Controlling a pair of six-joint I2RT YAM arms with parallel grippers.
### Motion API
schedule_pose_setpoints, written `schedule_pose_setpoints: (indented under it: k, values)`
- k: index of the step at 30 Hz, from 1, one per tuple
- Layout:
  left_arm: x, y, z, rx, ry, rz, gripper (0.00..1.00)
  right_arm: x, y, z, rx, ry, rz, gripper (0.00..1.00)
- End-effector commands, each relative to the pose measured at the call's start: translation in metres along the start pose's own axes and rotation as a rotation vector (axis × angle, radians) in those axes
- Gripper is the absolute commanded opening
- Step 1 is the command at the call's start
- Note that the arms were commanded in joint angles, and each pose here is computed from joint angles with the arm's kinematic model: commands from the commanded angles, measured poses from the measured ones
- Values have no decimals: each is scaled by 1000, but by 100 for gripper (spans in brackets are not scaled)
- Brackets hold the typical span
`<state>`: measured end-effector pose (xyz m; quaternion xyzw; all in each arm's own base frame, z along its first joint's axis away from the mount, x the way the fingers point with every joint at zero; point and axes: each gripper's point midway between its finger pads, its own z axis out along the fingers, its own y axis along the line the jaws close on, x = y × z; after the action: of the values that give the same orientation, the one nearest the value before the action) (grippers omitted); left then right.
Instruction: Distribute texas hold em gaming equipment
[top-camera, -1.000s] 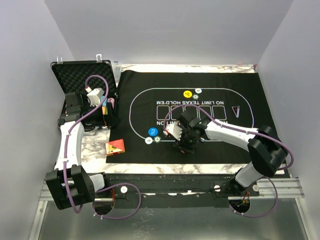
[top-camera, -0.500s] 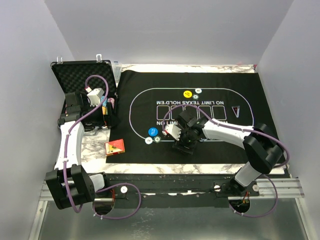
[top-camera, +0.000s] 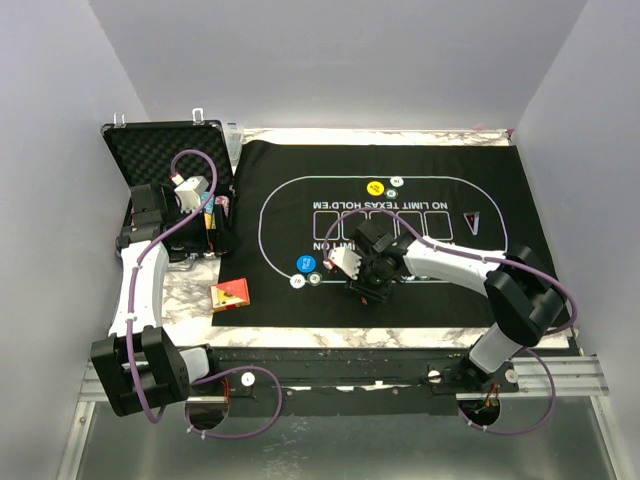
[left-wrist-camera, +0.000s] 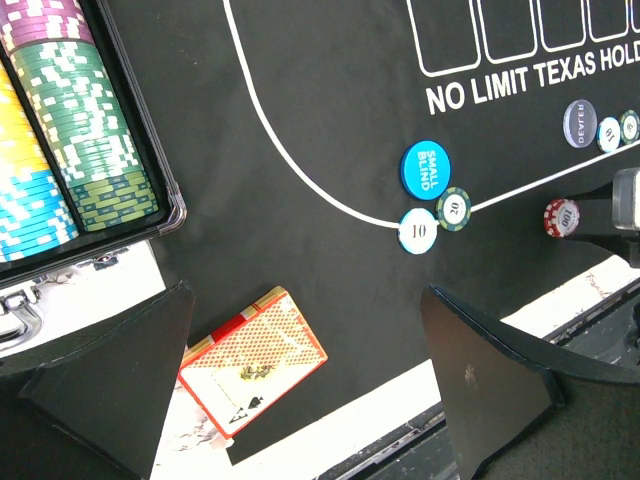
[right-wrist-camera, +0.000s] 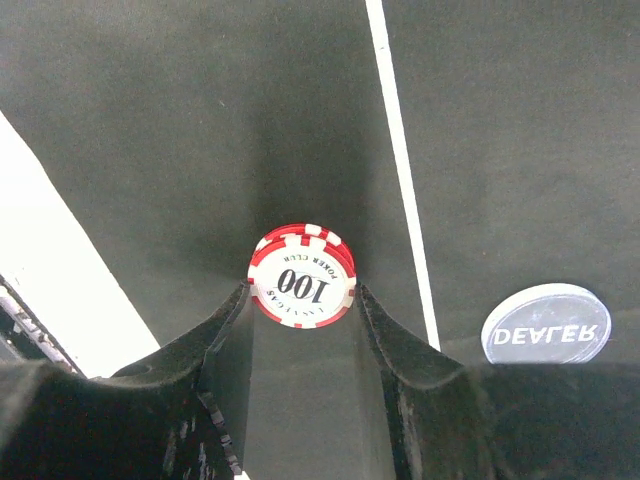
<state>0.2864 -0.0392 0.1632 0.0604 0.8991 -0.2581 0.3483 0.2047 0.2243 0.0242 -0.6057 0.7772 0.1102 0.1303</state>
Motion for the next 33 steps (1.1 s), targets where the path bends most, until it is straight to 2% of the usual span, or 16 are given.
schedule_pose_setpoints:
  k: [1, 9, 17, 28, 33]
  values:
    - [-10, -4, -4, 14, -16, 21, 99, -14, -2, -10, 9, -38, -16, 21]
    - [-10, -4, -4, 14, -18, 21, 99, -19, -8, -18, 45, -64, 1, 17]
    - [-10, -4, -4, 14, -18, 22, 99, -11, -45, -32, 71, -91, 136, 17]
    - [-10, -5, -4, 17, -19, 22, 99, 40, -69, -50, 111, -47, 248, 18]
    - [-10, -5, -5, 13, -21, 25, 99, 83, -83, -66, 149, -20, 319, 18]
